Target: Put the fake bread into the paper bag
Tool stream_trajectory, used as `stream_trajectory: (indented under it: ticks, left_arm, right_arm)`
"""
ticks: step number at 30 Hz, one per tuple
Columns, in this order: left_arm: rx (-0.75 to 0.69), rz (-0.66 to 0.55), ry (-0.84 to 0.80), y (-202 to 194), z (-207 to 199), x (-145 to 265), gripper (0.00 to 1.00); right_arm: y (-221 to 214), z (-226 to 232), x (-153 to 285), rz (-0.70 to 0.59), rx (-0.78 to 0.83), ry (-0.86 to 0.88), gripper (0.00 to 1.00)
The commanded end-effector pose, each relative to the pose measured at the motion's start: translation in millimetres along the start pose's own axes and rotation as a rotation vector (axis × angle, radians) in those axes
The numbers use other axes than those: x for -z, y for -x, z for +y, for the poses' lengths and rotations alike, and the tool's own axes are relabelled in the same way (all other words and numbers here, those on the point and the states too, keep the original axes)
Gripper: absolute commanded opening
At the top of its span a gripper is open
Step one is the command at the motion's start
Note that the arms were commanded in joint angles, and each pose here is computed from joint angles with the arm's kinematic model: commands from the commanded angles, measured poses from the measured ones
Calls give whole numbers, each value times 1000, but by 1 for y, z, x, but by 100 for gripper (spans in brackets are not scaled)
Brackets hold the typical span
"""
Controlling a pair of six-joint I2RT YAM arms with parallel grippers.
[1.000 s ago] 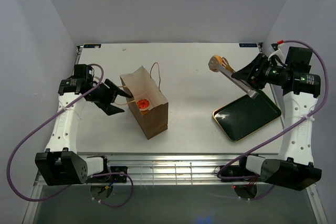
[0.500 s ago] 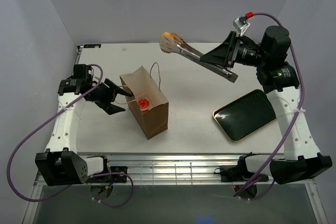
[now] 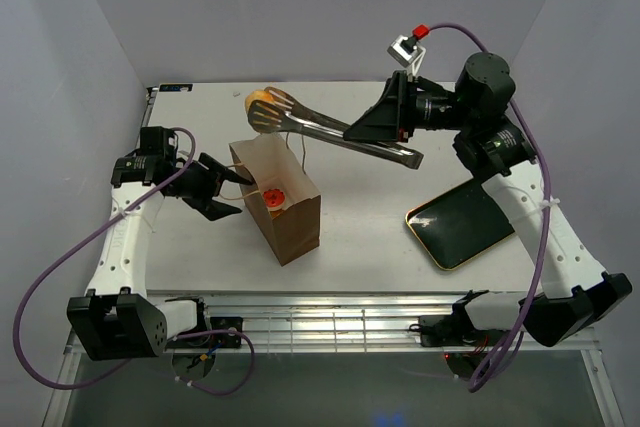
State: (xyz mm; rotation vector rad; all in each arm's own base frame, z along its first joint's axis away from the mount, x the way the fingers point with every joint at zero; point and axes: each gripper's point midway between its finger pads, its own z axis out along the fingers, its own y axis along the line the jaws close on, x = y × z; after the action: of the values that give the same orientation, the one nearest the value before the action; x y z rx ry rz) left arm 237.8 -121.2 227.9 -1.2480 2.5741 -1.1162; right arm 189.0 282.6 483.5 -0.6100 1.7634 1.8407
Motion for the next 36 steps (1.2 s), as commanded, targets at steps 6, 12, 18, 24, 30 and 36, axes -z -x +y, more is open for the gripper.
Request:
stream_trajectory:
  ticks: [6, 12, 18, 24, 30, 36]
  left_arm:
    - [-57, -8, -90, -7, -18, 14, 75]
    - [-78, -17, -119, -11, -21, 20, 77]
    - [-109, -36, -156, -21, -16, 26, 77]
    - [-198, -111, -206, -21, -29, 43, 80]
    - [-231, -136, -247, -23, -44, 56, 81]
    - [-243, -150, -270, -30, -41, 61, 83]
  right_arm:
    - [-14, -23, -12, 24, -2, -58, 49]
    - [-23, -42, -13, 36, -47, -147, 51]
    - [-41, -58, -11, 78, -87, -212, 51]
    - [-58, -72, -4, 109, -99, -287, 53]
    - [-64, -74, -3, 120, -108, -297, 54]
    - [-68, -73, -3, 124, -105, -294, 55]
